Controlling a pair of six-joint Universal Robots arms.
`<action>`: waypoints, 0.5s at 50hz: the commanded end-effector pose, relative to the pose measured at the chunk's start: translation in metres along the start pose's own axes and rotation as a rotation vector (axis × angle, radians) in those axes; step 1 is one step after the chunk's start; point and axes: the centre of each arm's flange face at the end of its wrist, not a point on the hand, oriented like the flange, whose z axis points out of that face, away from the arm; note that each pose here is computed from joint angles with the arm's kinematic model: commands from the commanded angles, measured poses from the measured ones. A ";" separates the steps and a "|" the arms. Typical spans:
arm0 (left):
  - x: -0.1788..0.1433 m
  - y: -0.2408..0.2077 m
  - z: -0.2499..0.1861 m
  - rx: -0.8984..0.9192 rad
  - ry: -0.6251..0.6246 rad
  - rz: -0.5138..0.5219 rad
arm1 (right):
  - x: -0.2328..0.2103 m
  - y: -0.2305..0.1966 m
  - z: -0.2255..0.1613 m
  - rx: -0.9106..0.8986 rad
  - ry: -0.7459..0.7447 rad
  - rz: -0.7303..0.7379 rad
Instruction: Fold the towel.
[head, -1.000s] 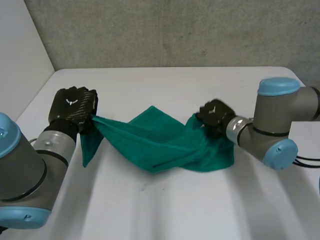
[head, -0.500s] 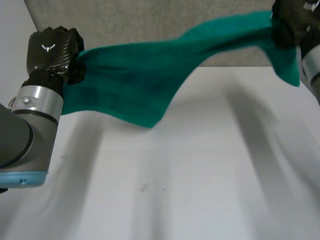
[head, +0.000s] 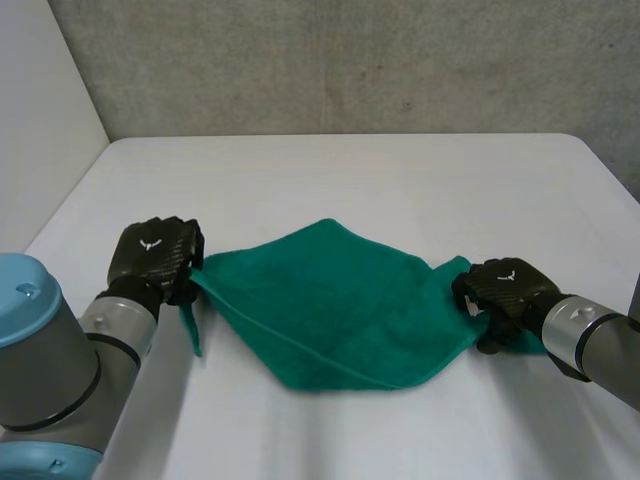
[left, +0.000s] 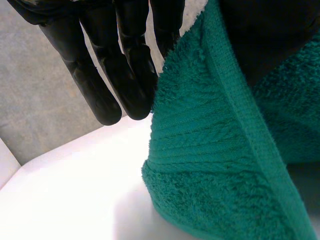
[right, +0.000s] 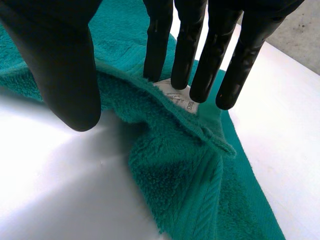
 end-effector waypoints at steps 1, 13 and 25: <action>0.000 -0.007 -0.004 0.018 0.003 -0.002 | 0.002 -0.010 -0.002 0.033 -0.002 -0.018; -0.001 -0.005 -0.004 0.010 -0.001 -0.003 | 0.011 -0.017 0.014 0.060 0.001 -0.095; -0.001 -0.005 -0.005 0.010 -0.001 -0.002 | 0.011 -0.029 0.025 0.058 -0.029 -0.099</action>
